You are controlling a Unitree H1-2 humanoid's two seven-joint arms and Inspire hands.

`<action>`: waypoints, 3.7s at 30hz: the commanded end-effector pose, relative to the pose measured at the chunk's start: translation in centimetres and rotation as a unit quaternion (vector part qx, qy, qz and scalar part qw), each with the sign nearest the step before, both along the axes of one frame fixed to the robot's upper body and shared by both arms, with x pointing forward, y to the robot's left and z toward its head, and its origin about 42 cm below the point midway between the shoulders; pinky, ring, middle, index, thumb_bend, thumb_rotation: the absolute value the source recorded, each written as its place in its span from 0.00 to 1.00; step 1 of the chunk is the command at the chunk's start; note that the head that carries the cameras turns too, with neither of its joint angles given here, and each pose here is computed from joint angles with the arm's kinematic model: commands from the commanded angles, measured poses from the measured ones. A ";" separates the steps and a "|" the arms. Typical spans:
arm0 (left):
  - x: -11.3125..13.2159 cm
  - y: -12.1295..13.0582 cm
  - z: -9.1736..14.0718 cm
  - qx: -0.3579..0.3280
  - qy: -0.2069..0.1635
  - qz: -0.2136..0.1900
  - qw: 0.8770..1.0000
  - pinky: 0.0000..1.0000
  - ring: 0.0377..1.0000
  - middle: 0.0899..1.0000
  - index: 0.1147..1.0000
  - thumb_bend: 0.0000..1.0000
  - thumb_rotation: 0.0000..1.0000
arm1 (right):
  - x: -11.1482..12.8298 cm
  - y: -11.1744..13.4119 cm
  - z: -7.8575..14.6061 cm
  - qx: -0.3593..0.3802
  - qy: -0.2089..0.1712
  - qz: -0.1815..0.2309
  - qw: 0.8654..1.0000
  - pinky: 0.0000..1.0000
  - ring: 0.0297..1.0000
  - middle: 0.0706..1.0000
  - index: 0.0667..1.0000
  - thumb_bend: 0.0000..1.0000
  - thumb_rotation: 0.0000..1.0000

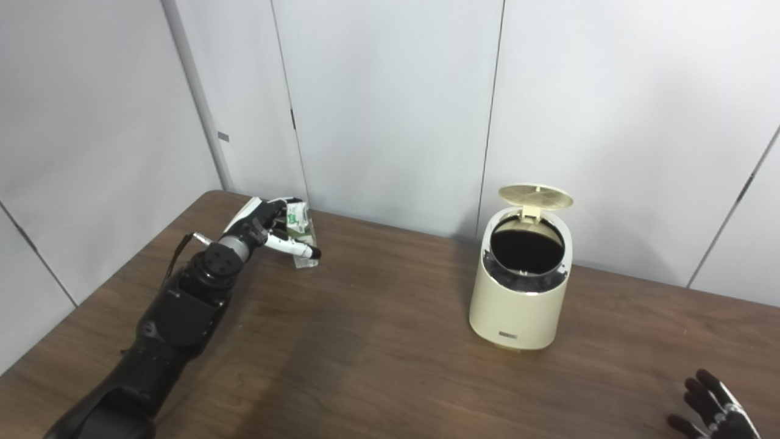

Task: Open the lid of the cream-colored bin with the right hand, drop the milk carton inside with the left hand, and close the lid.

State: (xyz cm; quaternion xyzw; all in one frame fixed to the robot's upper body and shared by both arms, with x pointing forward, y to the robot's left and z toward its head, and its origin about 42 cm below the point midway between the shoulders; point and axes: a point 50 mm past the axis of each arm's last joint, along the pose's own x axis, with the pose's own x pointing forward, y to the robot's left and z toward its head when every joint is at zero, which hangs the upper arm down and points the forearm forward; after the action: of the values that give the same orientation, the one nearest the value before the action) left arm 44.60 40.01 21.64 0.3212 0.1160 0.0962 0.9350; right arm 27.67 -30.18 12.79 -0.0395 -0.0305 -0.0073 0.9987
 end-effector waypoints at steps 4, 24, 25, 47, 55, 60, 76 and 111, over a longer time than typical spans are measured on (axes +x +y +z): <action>1.5 0.6 5.1 0.030 -0.083 -0.008 0.996 0.67 0.75 0.81 0.86 0.89 0.01 | 0.7 0.4 0.6 0.006 -0.014 0.006 1.000 0.86 0.91 0.87 0.86 0.71 0.94; 2.2 0.4 4.8 0.065 -0.118 -0.025 0.991 0.72 0.80 0.83 0.83 0.91 0.00 | 0.4 0.7 0.6 0.009 -0.010 0.010 1.000 0.88 0.91 0.86 0.87 0.64 0.94; 2.2 0.4 4.7 0.066 -0.120 -0.027 0.990 0.72 0.80 0.83 0.83 0.91 0.00 | 0.4 0.7 0.6 0.010 -0.011 0.011 1.000 0.89 0.91 0.86 0.87 0.65 0.93; 2.2 0.3 4.7 0.120 -0.151 -0.021 0.981 0.41 0.42 0.46 0.39 0.48 0.00 | 0.4 0.8 0.6 0.014 -0.009 0.012 1.000 0.90 0.92 0.87 0.89 0.64 0.95; 2.2 0.2 4.9 0.128 -0.146 -0.022 0.981 0.41 0.44 0.45 0.38 0.48 0.00 | 0.4 0.8 0.4 0.010 -0.006 0.011 1.000 0.90 0.92 0.87 0.89 0.62 0.97; 1.9 -0.4 5.3 0.116 -0.180 -0.033 0.976 0.37 0.43 0.45 0.37 0.48 0.00 | 0.5 1.0 0.2 0.017 -0.006 0.012 1.000 0.90 0.93 0.88 0.90 0.64 0.96; -2.6 -10.5 9.8 0.108 -0.325 -0.086 0.936 0.36 0.42 0.45 0.40 0.48 0.00 | 0.6 2.6 0.2 0.009 -0.019 0.005 1.000 0.88 0.91 0.87 0.90 0.56 0.95; -4.9 -24.8 11.6 0.065 -0.506 -0.212 0.833 0.39 0.44 0.47 0.40 0.48 0.00 | -0.4 6.8 0.7 0.010 -0.019 0.022 1.000 0.85 0.90 0.89 0.95 0.51 0.98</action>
State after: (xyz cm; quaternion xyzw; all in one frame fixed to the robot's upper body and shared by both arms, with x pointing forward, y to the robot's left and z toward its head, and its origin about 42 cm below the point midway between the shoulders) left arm 39.46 16.30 29.79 0.3270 -0.3851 0.0392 0.8621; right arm 27.10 -24.31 12.74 -0.0312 -0.0355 -0.0033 0.9989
